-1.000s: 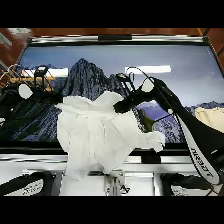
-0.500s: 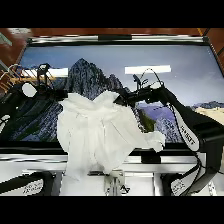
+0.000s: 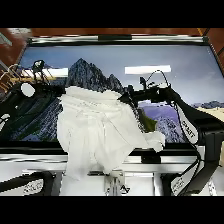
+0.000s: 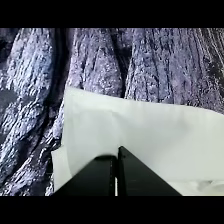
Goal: Fold the shirts.
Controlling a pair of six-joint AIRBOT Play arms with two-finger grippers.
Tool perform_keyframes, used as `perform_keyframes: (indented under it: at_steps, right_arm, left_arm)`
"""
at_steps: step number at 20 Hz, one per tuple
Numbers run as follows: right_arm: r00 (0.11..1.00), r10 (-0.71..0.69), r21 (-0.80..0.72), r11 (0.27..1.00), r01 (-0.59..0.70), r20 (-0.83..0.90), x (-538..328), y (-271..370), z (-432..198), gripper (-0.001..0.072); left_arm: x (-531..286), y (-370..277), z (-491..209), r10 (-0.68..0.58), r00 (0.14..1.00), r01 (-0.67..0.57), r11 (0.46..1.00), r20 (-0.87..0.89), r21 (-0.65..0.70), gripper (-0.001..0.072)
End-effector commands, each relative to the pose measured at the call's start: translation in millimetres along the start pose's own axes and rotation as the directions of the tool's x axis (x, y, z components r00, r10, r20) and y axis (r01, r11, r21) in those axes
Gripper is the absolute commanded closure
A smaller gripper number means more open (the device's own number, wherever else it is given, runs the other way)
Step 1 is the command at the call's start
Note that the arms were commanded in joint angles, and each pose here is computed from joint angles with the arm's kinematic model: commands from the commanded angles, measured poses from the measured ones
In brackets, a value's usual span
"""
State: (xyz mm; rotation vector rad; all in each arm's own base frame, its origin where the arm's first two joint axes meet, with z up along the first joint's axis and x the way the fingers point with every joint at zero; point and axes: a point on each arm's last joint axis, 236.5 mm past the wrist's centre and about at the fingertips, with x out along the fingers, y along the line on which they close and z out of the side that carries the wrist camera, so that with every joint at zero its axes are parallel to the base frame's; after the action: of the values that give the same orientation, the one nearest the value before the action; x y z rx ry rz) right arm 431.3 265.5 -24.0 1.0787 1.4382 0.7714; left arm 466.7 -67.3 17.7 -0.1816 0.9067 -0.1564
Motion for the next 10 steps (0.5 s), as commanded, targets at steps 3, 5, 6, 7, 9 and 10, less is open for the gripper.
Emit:
perform_keyframes:
  at_steps: [3, 5, 6, 7, 9, 10]
  right_arm:
    - [0.974, 0.027, -0.001, 1.000, -0.028, -0.225, -6.6, 5.1, -52.5, 0.0645]
    - [0.974, 0.014, -0.002, 1.000, -0.014, -0.227, -3.8, 3.0, -53.6, 0.0619]
    - [0.975, -0.002, 0.000, 1.000, 0.002, -0.221, -0.8, 0.4, -53.0, 0.0619]
    - [0.978, -0.021, -0.002, 1.000, 0.021, -0.206, 0.0, -4.1, -49.5, 0.0513]
    - [0.980, -0.041, -0.008, 0.999, 0.040, -0.194, 0.6, -8.6, -46.6, 0.0203]
    - [0.982, -0.044, -0.007, 0.999, 0.044, -0.183, -3.1, -10.5, -43.1, 0.0204]
  left_arm:
    - [-3.4, 18.9, -35.5, 0.061, 0.986, -0.051, 0.996, -0.153, 0.068, 0.0659]
    - [-5.8, 15.3, -50.8, 0.052, 0.975, -0.023, 0.991, -0.216, 0.133, 0.0659]
    - [-6.1, 12.5, -54.3, 0.049, 0.972, -0.012, 0.987, -0.230, 0.158, 0.0659]
    - [-5.9, 9.7, -55.1, 0.045, 0.972, -0.006, 0.986, -0.232, 0.167, 0.0659]
    - [-5.0, 3.0, -54.7, 0.032, 0.973, 0.007, 0.986, -0.229, 0.166, 0.0659]
    - [-4.7, -0.3, -54.8, 0.023, 0.973, 0.015, 0.987, -0.229, 0.161, 0.0659]
